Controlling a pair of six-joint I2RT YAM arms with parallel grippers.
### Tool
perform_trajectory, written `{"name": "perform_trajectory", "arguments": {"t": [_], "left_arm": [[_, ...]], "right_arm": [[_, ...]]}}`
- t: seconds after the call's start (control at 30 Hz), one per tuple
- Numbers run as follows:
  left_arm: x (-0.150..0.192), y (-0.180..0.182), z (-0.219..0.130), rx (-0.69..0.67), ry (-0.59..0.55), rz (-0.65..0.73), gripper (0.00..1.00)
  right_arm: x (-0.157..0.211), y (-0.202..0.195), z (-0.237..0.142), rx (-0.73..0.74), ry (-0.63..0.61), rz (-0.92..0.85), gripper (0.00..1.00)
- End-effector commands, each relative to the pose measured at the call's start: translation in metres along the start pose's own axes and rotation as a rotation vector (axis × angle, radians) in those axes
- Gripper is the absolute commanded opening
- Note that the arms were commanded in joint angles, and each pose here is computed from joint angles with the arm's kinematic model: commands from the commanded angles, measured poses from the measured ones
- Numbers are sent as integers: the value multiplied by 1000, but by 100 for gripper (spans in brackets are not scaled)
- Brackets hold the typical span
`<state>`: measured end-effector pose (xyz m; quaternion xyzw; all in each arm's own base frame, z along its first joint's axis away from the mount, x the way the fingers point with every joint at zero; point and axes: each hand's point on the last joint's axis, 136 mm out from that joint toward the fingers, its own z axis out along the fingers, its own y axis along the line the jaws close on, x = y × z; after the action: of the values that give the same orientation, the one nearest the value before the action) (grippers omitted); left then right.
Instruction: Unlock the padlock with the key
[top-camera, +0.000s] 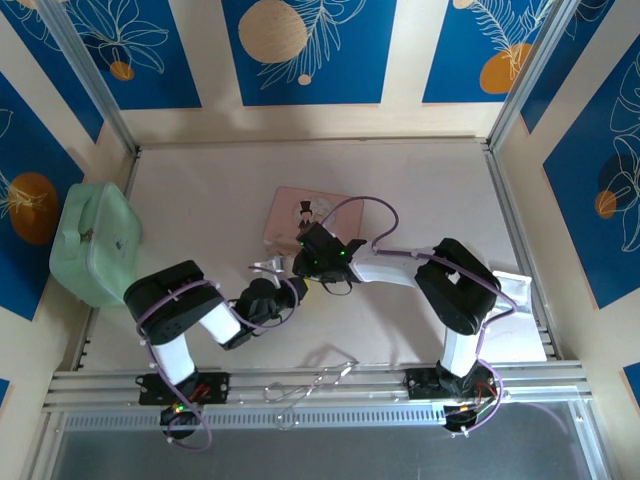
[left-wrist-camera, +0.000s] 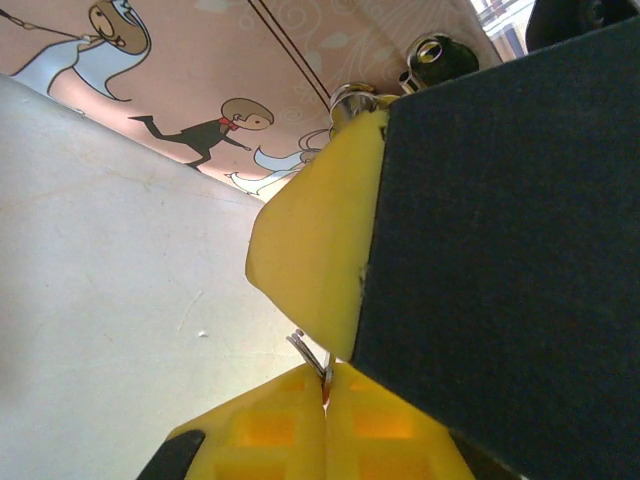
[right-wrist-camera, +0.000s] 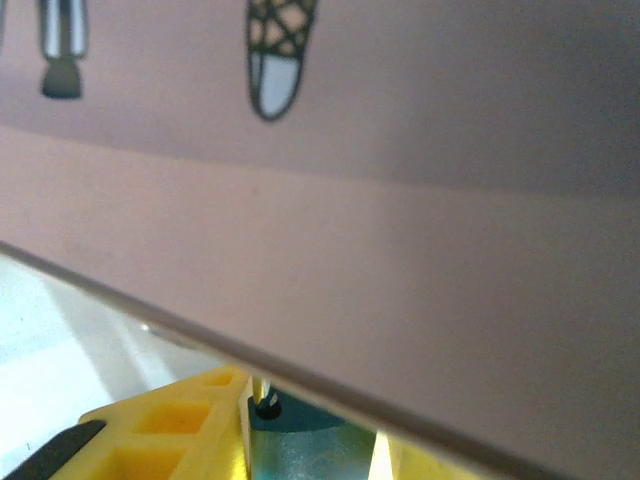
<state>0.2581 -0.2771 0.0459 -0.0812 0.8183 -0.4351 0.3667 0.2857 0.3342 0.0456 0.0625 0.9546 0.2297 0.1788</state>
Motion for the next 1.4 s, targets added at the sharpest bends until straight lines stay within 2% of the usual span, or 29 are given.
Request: {"name": "perform_trajectory", "arguments": {"t": [0.0,0.17,0.47,0.63,1.0,1.17,1.37], "left_arm": [[-9,-2,-1,20,-38,-21,0],[-8,-2,-1,22,-40,-26,0],[-7,-2,0,24,-36,-28,0],[-7,-2,0,26,-36,-28,0],[-8,-2,0,29,-37,-27,0],[-8,-2,-1,29,-38,-28,0],[-7,-2,-1,34,-38,-28,0]], "right_arm": [[-6,6,-11,-11,-17,-23,37],[-10,5,-14,3,-38,-21,43],[-15,13,-23,-52,-81,-13,40],[-13,11,-19,-31,-60,-5,37],[-3,-1,-6,-19,1,49,43],[-4,-1,-6,-23,-5,49,35],[-4,-4,-2,-25,7,57,32]]}}
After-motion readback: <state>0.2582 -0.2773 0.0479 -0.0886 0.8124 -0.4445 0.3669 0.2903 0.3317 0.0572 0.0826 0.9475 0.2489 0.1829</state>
